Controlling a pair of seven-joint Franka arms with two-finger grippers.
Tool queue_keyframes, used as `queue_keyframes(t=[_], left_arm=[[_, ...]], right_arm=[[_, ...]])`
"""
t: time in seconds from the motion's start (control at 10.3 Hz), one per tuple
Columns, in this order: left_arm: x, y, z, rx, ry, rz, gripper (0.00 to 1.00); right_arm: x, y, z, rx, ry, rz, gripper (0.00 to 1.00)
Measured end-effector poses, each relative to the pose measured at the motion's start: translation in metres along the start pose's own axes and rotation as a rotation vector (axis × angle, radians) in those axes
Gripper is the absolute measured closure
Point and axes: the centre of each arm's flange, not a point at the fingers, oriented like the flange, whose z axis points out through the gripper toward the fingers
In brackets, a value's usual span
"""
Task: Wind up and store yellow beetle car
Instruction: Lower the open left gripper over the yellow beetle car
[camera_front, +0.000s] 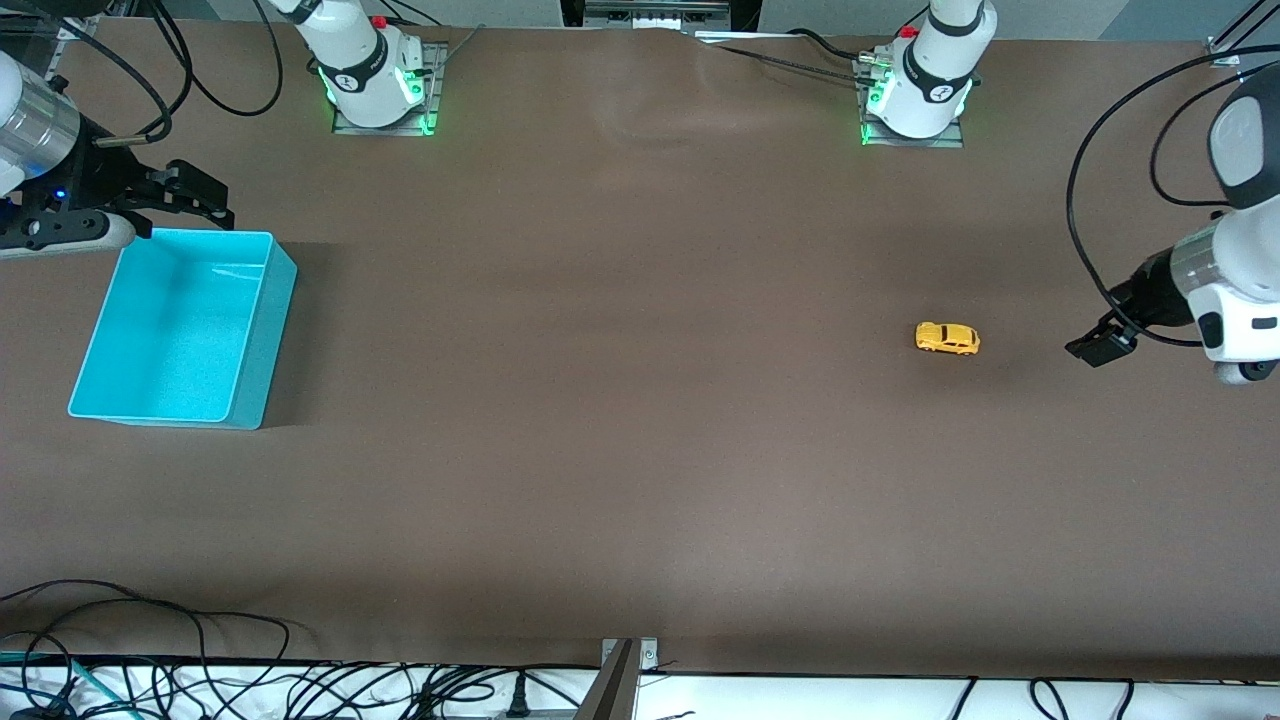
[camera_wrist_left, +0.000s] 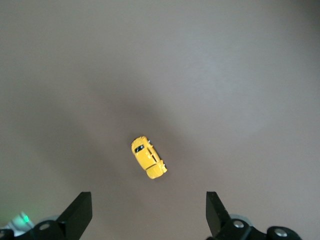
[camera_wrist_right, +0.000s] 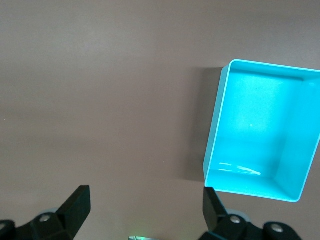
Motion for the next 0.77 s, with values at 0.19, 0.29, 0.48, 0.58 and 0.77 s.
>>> queue_keyframes(t=[0.19, 0.29, 0.48, 0.58, 0.77], left_arm=[[0.0, 0.001, 0.04, -0.007, 0.003, -0.223, 0.0], [-0.001, 0.001, 0.064, -0.014, 0.006, -0.303, 0.0], [-0.008, -0.002, 0.11, -0.039, 0.015, -0.404, 0.0], [-0.012, -0.005, 0.129, -0.053, 0.019, -0.438, 0.0], [-0.02, -0.009, 0.157, -0.094, 0.03, -0.503, 0.0]], right_arm=[[0.0, 0.0, 0.0, 0.0, -0.001, 0.0, 0.0], [0.0, 0.0, 0.001, 0.0, -0.002, 0.0, 0.0], [0.002, 0.001, 0.004, 0.001, -0.008, 0.001, 0.0], [0.003, 0.001, 0.005, 0.002, -0.01, 0.001, 0.0], [0.003, 0.001, 0.006, 0.002, -0.011, 0.001, 0.0]])
